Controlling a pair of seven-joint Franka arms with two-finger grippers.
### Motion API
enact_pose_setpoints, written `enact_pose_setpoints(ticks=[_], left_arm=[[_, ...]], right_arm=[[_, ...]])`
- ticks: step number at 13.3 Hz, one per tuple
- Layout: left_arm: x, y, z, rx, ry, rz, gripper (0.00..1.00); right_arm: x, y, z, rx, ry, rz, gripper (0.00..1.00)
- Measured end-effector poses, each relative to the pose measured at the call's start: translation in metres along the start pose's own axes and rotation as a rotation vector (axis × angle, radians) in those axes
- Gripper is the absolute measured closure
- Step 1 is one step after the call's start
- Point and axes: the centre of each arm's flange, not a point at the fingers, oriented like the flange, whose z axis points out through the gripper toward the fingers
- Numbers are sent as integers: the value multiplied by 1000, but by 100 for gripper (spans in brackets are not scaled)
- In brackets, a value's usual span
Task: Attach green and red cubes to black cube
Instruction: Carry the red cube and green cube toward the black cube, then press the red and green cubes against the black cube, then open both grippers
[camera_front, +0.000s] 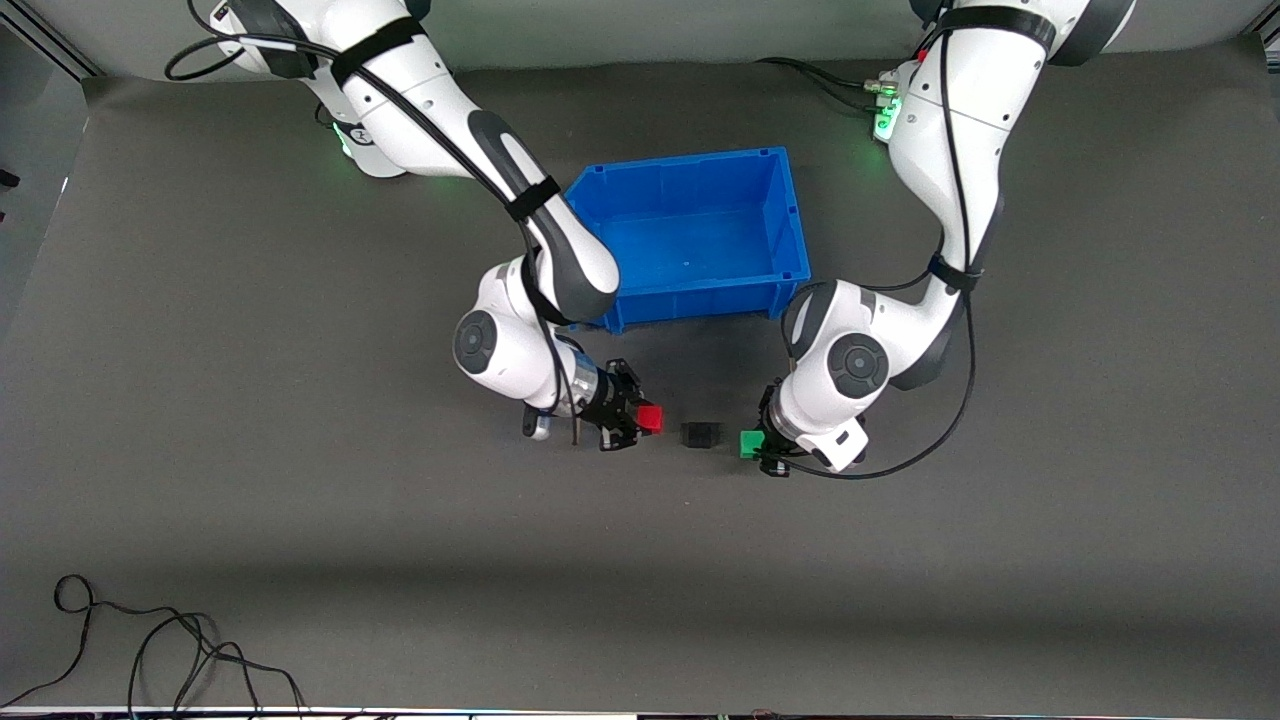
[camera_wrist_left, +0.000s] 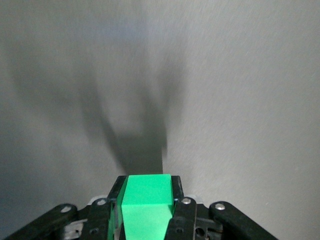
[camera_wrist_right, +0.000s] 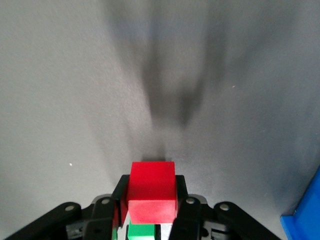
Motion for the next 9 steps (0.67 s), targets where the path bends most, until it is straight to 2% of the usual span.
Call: enact_pose_setpoints(ticks=[3, 6, 9], left_arm=[[-8, -7, 10, 14, -1, 11, 60], [-16, -13, 20, 12, -4, 22, 60], [-23, -17, 24, 8, -8, 31, 60]], right_arm=[[-5, 4, 24, -8, 8, -21, 60], [-3, -1, 34, 24, 10, -25, 60], [-4, -4, 37, 31, 9, -28, 60]])
